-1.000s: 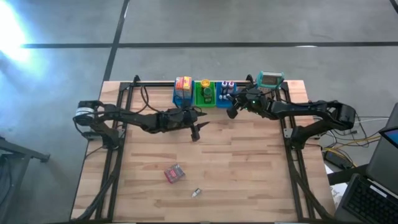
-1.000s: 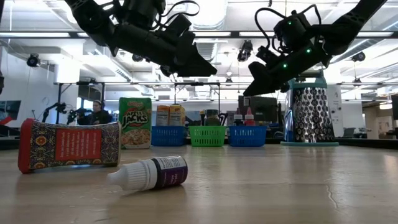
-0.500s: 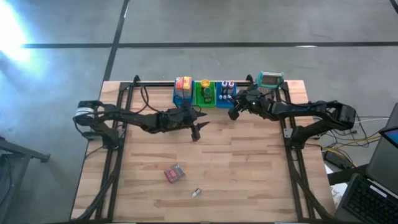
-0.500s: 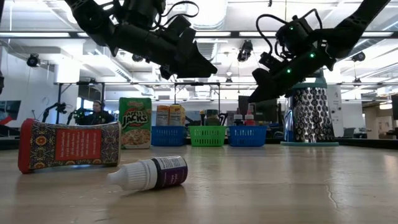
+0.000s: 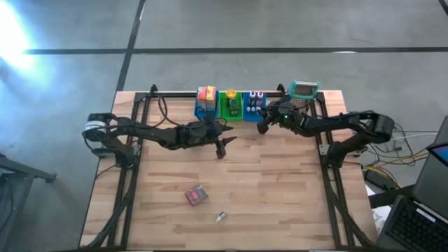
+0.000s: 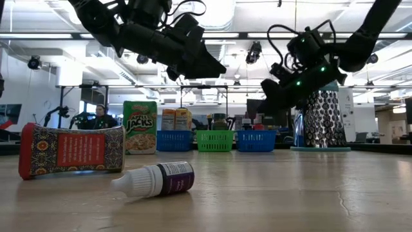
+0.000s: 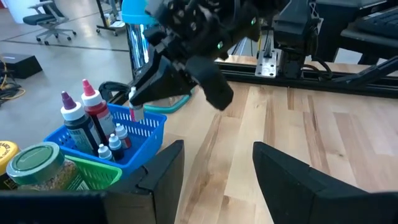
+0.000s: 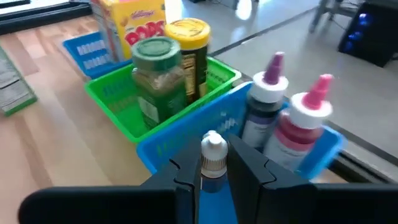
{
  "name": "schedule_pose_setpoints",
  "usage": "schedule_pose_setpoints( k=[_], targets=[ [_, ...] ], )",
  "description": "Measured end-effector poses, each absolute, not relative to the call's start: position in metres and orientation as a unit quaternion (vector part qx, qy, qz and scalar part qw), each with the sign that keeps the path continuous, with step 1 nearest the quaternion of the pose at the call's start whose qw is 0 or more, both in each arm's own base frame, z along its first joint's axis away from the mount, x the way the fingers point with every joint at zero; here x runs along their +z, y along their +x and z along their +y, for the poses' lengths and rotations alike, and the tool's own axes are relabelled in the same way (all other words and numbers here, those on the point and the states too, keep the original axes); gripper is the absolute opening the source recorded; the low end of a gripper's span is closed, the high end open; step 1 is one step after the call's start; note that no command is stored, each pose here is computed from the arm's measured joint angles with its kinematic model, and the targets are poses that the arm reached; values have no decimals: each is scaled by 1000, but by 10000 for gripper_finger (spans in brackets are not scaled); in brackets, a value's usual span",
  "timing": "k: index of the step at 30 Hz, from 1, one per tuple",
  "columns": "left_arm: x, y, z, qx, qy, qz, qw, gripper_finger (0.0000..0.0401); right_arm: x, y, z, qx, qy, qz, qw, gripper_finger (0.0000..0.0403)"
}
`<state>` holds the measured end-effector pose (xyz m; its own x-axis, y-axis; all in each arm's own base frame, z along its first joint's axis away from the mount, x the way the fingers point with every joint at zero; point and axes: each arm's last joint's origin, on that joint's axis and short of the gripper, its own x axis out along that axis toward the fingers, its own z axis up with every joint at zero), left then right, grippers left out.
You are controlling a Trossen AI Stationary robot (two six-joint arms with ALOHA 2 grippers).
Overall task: Pick & Place Kitchen Items
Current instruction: Put the small red food coloring bottle into the right blue bin
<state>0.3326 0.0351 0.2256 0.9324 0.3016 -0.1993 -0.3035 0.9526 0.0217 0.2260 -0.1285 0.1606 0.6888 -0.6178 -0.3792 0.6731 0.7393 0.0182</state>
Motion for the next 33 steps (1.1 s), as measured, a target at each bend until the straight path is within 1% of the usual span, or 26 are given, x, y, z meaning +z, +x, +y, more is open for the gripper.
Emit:
schedule_pose_setpoints(
  k=[4, 11, 19, 33],
  targets=[
    [225, 332, 36, 155, -5, 102, 983, 197, 150, 235, -132, -327, 81, 160, 928, 50],
    [224, 332, 36, 156, -4, 104, 982, 197, 138, 251, -149, -300, 87, 184, 932, 50],
    [224, 332, 36, 156, -4, 105, 982, 197, 126, 264, -161, -302, 94, 201, 927, 50],
    [223, 331, 37, 157, -4, 106, 982, 197, 120, 261, -162, -307, 103, 224, 919, 54]
  ],
)
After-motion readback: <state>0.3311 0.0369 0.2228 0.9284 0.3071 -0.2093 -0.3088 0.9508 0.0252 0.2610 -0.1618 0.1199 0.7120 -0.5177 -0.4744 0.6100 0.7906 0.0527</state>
